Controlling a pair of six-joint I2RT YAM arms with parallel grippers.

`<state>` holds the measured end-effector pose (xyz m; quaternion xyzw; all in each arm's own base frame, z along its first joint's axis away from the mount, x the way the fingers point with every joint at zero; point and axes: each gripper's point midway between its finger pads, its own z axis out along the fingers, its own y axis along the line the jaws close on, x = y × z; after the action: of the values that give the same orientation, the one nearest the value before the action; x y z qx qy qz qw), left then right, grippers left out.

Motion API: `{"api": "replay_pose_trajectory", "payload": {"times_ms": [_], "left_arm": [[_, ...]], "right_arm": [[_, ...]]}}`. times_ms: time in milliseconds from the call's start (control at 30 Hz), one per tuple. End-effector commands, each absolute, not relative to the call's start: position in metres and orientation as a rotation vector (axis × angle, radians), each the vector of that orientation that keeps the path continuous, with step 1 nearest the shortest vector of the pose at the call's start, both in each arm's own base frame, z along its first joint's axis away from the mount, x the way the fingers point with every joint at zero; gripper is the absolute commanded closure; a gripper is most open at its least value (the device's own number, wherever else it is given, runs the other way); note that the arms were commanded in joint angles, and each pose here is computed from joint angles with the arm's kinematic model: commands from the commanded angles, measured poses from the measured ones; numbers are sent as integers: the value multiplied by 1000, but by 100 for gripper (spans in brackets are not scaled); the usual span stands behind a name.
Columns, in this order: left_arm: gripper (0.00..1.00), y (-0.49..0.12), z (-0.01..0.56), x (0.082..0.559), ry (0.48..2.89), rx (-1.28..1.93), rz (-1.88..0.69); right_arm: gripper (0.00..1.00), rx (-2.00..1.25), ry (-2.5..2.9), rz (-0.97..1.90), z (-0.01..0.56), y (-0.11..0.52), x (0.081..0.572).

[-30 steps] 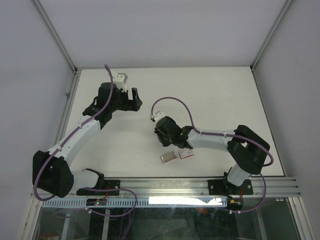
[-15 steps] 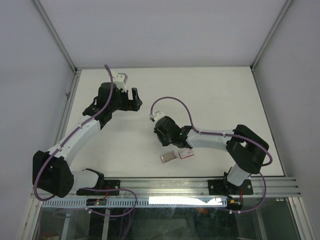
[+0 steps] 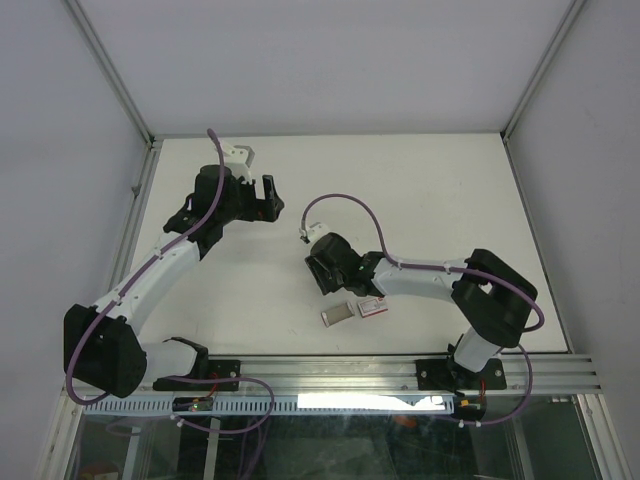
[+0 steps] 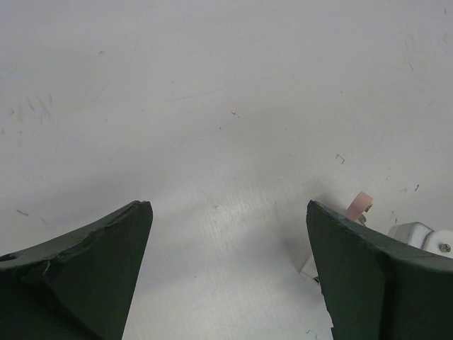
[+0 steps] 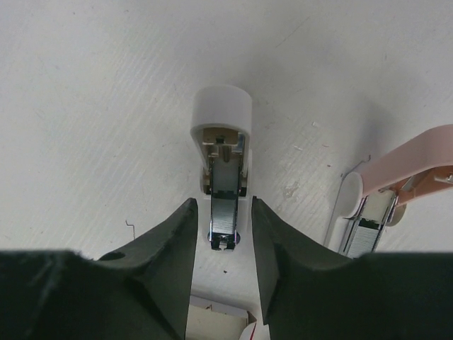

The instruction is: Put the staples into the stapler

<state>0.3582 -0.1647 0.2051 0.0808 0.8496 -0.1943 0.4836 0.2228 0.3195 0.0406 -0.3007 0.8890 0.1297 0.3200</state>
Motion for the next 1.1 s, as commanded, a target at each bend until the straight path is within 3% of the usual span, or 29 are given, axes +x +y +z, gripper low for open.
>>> {"api": "replay_pose_trajectory", "payload": {"times_ms": [0, 400, 1067], "left_arm": [[6, -162, 227, 360, 1991, 193, -456], [6, -161, 228, 359, 1986, 191, -453], [6, -161, 228, 360, 1986, 193, -451]], "right_arm": [[61, -700, 2261, 405, 79, 334, 234], [72, -601, 2298, 416, 87, 320, 240], [75, -644, 2404, 367, 45, 316, 229]]}}
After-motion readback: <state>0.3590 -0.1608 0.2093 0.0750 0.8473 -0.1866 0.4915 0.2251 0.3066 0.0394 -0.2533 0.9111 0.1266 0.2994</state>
